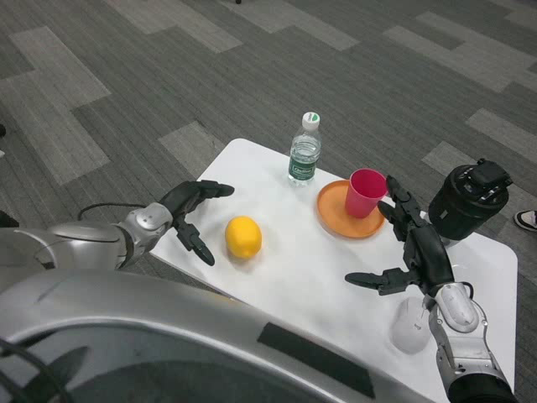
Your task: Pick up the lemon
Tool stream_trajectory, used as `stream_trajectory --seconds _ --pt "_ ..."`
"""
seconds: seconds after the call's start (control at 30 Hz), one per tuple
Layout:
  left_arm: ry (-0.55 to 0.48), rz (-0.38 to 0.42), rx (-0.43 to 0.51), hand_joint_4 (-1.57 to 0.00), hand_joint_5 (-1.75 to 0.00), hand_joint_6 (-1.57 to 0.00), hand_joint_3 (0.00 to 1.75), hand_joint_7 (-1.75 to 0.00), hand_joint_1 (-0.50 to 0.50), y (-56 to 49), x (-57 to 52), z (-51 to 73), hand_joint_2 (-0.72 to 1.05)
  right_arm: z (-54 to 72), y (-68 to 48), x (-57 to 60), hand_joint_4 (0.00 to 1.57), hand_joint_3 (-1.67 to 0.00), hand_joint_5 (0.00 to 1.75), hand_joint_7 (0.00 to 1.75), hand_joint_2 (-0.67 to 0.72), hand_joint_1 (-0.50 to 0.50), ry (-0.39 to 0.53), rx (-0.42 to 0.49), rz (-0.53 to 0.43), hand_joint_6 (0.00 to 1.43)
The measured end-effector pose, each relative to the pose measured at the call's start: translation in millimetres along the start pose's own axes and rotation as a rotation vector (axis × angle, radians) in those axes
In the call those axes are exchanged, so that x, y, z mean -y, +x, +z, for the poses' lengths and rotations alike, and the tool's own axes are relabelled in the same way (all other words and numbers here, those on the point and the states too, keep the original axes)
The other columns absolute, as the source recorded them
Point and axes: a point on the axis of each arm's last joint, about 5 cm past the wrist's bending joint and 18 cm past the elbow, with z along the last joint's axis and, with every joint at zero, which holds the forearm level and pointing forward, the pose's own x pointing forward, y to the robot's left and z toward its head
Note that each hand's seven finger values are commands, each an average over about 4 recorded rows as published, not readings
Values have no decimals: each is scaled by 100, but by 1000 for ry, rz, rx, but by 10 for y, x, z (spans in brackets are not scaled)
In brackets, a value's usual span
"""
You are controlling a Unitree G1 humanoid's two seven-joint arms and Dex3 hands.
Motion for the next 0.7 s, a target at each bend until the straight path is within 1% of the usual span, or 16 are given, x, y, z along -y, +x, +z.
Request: stream_trajectory --seconds 0.07,0.2,0.37,0.43,0.6,0.7 --pt "4 -7 -14 -26 -10 -68 9 0 50 18 29 13 -28 0 1 -2 0 -40 48 0 -3 -4 0 0 2 0" --pt "4 8 -29 -26 -10 -67 9 0 50 44 45 37 -28 -1 1 -5 0 -40 48 0 -3 -4 0 -1 3 0" --pt "-7 14 -39 -26 -10 -65 9 0 50 79 126 69 -28 0 2 -6 0 -40 48 0 -3 -4 0 0 4 0" --pt "-6 14 -42 -26 -10 -65 9 0 50 88 141 78 -28 0 2 -7 0 -40 48 0 -3 -6 0 0 5 0" --pt "2 12 -45 -26 -10 -65 9 0 50 101 170 92 -28 0 2 -8 0 -40 48 0 -3 -4 0 0 5 0" --pt "22 2 -48 -29 -10 -63 9 0 50 118 203 112 -28 1 2 -8 0 -40 48 0 -3 -4 0 0 5 0"
